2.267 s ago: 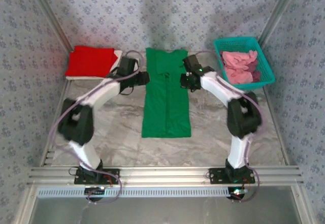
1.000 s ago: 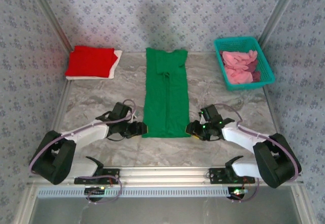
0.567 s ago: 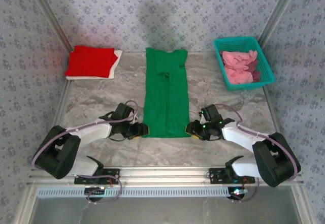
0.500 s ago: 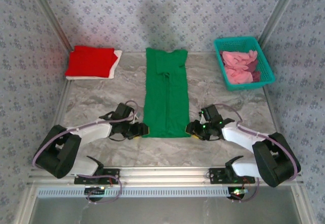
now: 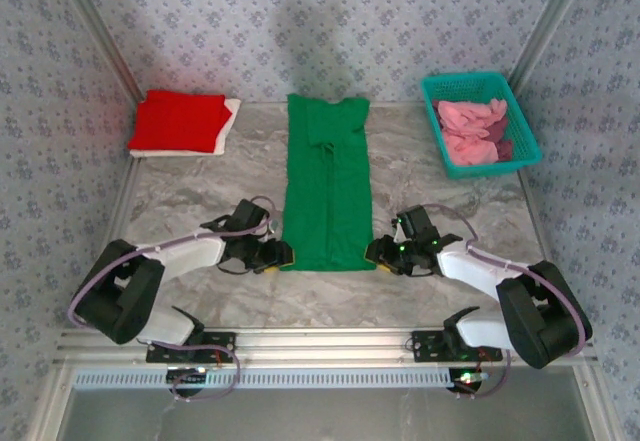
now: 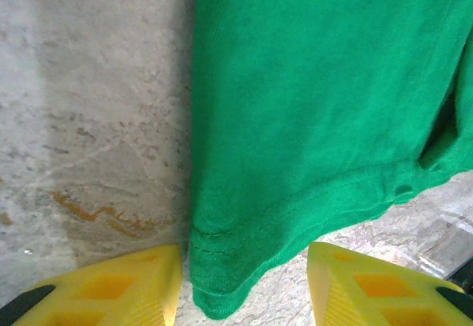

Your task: Fold and stack the t-shirts

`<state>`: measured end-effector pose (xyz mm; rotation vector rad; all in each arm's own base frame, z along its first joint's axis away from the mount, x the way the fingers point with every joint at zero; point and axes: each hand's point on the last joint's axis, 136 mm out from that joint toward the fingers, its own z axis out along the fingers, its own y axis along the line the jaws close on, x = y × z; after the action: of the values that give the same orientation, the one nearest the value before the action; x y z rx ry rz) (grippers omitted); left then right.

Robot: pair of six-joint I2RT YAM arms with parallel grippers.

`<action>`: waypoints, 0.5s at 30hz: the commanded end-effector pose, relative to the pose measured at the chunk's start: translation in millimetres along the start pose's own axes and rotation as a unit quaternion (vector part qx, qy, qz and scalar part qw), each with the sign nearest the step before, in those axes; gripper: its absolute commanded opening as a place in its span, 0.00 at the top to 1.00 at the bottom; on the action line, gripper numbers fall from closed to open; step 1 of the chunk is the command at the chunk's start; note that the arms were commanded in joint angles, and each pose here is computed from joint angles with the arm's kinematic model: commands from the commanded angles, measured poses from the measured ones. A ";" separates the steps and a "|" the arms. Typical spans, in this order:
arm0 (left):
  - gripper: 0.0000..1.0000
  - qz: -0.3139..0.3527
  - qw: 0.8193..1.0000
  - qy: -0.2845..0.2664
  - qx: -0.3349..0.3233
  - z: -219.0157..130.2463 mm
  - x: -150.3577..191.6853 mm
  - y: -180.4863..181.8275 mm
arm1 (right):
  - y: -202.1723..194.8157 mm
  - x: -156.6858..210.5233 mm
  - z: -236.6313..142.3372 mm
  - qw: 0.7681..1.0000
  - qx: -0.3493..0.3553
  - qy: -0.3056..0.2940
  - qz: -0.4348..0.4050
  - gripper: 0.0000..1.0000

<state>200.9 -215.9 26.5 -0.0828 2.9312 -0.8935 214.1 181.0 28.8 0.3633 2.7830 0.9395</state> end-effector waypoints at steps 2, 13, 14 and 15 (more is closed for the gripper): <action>0.53 0.022 1.000 -0.005 0.012 6.2 -7.6 -15.7 | -2.5 2.8 -0.2 1.000 -0.004 0.005 0.014 0.57; 0.66 0.028 1.000 -0.003 0.009 8.0 -11.6 -21.4 | -2.8 3.5 -1.6 1.000 -0.005 0.009 0.020 0.58; 0.67 0.028 1.000 -0.002 0.006 8.5 -11.7 -21.1 | -1.4 2.5 -1.9 1.000 -0.007 0.008 0.019 0.58; 0.67 0.029 1.000 -0.001 0.006 8.6 -11.8 -21.5 | -0.8 2.6 -1.9 1.000 -0.008 0.009 0.017 0.58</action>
<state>206.1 -228.3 24.3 -0.0397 2.9417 -0.8756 213.7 179.4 28.4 0.3835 2.7856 0.9533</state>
